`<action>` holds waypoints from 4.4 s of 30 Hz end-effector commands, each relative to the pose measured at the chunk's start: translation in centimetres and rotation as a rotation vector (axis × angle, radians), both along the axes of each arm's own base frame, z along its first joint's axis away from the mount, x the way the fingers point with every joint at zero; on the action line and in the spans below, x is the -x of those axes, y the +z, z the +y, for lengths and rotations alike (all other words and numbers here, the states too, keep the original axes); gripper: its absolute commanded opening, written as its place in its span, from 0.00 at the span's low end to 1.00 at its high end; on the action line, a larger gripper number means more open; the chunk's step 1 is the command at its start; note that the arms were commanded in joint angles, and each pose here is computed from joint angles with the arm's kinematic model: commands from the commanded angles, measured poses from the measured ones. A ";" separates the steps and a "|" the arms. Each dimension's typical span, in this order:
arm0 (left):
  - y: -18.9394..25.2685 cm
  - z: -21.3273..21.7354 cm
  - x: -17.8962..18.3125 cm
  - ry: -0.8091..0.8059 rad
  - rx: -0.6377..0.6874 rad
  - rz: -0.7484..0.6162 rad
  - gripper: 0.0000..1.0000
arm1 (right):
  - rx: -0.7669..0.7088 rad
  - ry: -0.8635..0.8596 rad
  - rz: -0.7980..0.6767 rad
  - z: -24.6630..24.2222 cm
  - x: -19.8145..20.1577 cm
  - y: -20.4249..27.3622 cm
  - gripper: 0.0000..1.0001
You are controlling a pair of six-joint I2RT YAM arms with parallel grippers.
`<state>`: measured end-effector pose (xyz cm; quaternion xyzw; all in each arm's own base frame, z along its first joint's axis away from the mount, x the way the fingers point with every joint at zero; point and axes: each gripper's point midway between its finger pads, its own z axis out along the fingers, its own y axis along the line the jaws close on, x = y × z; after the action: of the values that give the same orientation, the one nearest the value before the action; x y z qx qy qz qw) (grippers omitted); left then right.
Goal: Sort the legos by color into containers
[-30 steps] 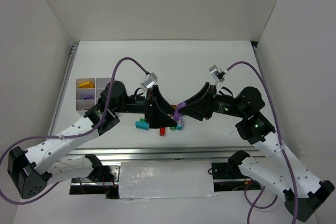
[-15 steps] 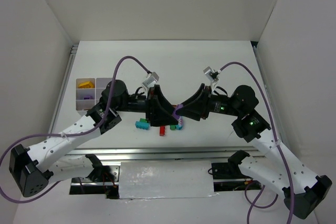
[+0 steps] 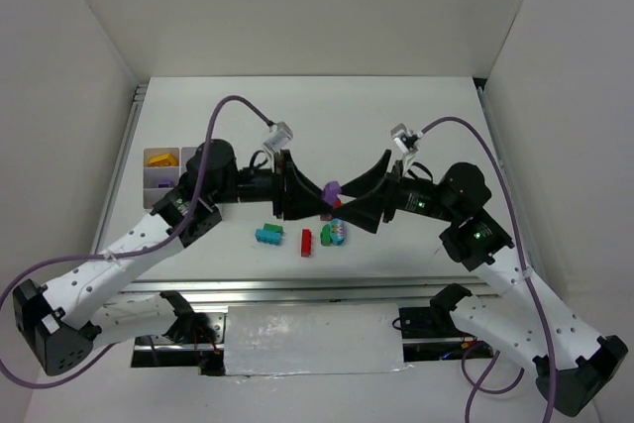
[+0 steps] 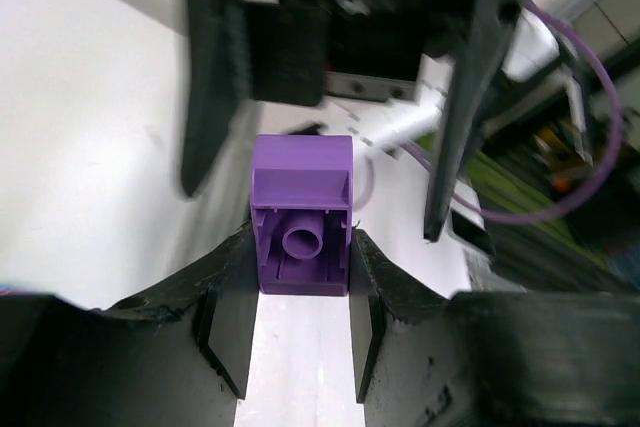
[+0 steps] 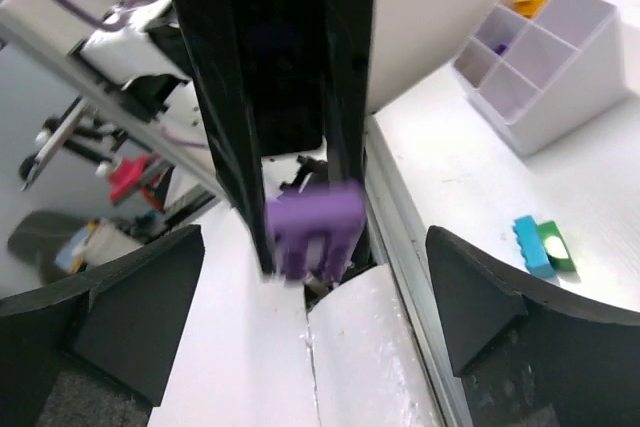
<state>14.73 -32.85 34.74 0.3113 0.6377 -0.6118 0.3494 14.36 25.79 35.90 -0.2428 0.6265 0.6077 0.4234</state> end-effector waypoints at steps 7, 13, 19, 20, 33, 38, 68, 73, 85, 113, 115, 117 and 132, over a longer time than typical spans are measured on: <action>-4.1 17.2 -15.2 0.911 -0.230 0.314 0.00 | 0.066 -0.573 0.050 -7.0 -5.9 -0.2 1.00; -10.4 32.4 -16.3 1.712 -0.247 0.673 0.00 | 0.116 -0.587 0.136 -7.0 -6.3 -2.4 1.00; -12.1 40.7 -16.3 1.983 -0.173 0.814 0.00 | 0.139 -0.543 0.163 -6.3 -6.1 -3.9 1.00; -12.4 41.0 -16.6 1.984 -0.173 0.838 0.00 | 0.143 -0.543 0.165 -6.3 -6.1 -4.1 1.00; -17.3 42.2 -19.4 1.980 -0.165 0.981 0.00 | 0.178 -0.499 0.183 -5.3 -6.6 -6.1 1.00; -18.3 42.0 -20.1 1.955 -0.157 0.982 0.00 | 0.184 -0.484 0.195 -4.9 -6.8 -6.6 1.00; -15.9 41.8 -19.5 1.907 -0.098 0.915 0.76 | 0.209 -0.461 0.217 -4.5 -6.9 -7.4 1.00; -10.7 39.2 -18.9 1.755 -0.184 0.687 0.99 | 0.342 -0.573 0.372 -4.8 -9.9 -11.8 1.00; -10.3 30.4 -13.3 1.379 -0.457 0.380 1.00 | 0.815 -0.894 0.562 -5.2 -15.8 -22.6 0.94; -20.5 8.1 -17.6 0.998 -0.880 0.359 0.89 | 0.562 -1.209 0.532 -11.4 -13.2 -16.4 0.88; -22.7 6.9 -17.9 0.977 -0.942 0.364 0.87 | 0.533 -1.234 0.518 -12.8 -12.4 -15.0 0.89; -23.1 5.6 -18.3 0.965 -0.958 0.348 0.86 | 0.480 -1.233 0.485 -13.8 -11.4 -12.9 0.89; -28.5 0.9 -18.3 0.886 -1.046 0.396 0.81 | 0.416 -1.191 0.397 -15.9 -8.5 -8.6 0.89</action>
<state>32.73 -31.58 5.47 0.0492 0.9673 -0.0686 0.2393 23.15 10.57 25.81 0.1873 0.8321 0.1699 0.4937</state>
